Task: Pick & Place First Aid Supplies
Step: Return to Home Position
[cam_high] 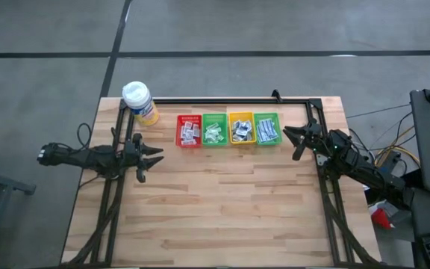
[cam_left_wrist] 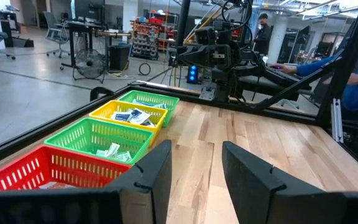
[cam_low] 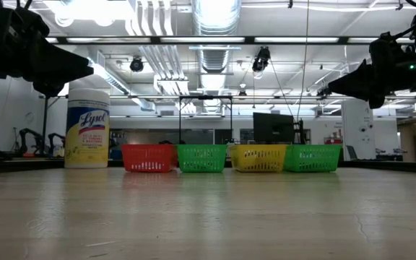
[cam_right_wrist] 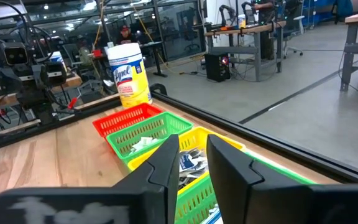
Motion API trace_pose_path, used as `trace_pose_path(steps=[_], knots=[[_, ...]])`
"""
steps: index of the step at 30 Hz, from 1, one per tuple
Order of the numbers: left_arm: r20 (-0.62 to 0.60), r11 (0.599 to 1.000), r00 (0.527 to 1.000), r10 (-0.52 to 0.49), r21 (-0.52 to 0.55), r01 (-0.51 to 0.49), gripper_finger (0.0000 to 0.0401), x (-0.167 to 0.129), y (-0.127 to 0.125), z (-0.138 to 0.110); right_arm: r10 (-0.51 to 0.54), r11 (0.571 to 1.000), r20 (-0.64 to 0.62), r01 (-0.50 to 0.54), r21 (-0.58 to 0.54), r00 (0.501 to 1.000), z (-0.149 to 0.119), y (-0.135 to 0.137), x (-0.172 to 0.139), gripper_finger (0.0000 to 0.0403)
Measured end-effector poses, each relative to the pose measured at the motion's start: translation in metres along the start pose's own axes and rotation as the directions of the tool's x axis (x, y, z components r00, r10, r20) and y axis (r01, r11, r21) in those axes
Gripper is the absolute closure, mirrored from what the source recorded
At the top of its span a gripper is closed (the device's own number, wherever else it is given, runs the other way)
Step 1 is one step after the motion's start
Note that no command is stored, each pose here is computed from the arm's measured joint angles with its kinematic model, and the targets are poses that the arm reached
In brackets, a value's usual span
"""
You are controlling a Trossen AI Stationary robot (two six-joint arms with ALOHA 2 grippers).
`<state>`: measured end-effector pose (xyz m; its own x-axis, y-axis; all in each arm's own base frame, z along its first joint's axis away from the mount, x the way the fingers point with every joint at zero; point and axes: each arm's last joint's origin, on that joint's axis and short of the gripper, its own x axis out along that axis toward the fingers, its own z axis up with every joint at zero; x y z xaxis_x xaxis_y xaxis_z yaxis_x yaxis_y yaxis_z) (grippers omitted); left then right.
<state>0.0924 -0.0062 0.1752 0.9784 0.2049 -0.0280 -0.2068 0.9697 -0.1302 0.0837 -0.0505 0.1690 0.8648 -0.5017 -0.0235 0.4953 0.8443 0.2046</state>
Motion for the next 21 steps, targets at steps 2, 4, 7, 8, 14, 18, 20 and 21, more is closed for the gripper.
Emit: trace_pose_path(steps=[2,4,7,8,14,18,20,21], knots=[[0.000,1.000,1.000,0.000,0.000,0.000,0.0263,0.0000,0.0000,0.0000,0.000,1.000,0.000,0.000,0.000,1.000,0.0000,0.0000,0.0000,0.0319],[0.000,1.000,1.000,0.000,0.000,0.000,0.0263,0.0000,0.0000,0.0000,0.000,1.000,0.000,0.000,0.000,1.000,0.0000,0.0000,0.0000,0.0316],[0.000,1.000,1.000,0.000,0.000,0.000,0.0263,0.0000,0.0000,0.0000,0.000,1.000,0.000,0.000,0.000,1.000,0.0000,0.0000,0.0000,0.0314],[0.000,1.000,1.000,0.000,0.000,0.000,0.0263,0.0000,0.0000,0.0000,0.000,1.000,0.000,0.000,0.000,1.000,0.0000,0.0000,0.0000,0.0314],[0.000,1.000,1.000,0.001,0.000,-0.001,0.0263,0.0000,0.0000,0.0000,0.000,1.000,0.000,0.000,0.000,1.000,0.0000,0.0000,0.0000,0.0322],[0.000,1.000,1.000,0.000,0.000,0.000,0.0263,0.0000,0.0000,0.0000,0.000,1.000,0.000,0.000,0.000,1.000,0.0000,0.0000,0.0000,0.0330],[0.000,1.000,1.000,0.000,0.000,0.000,0.0263,0.0000,0.0000,0.0000,0.000,1.000,0.000,0.000,0.000,1.000,0.0000,0.0000,0.0000,0.0333],[0.000,1.000,1.000,0.001,0.000,-0.001,0.0263,0.0000,0.0000,0.0000,0.000,1.000,0.000,0.000,0.000,1.000,0.0000,0.0000,0.0000,0.0335]])
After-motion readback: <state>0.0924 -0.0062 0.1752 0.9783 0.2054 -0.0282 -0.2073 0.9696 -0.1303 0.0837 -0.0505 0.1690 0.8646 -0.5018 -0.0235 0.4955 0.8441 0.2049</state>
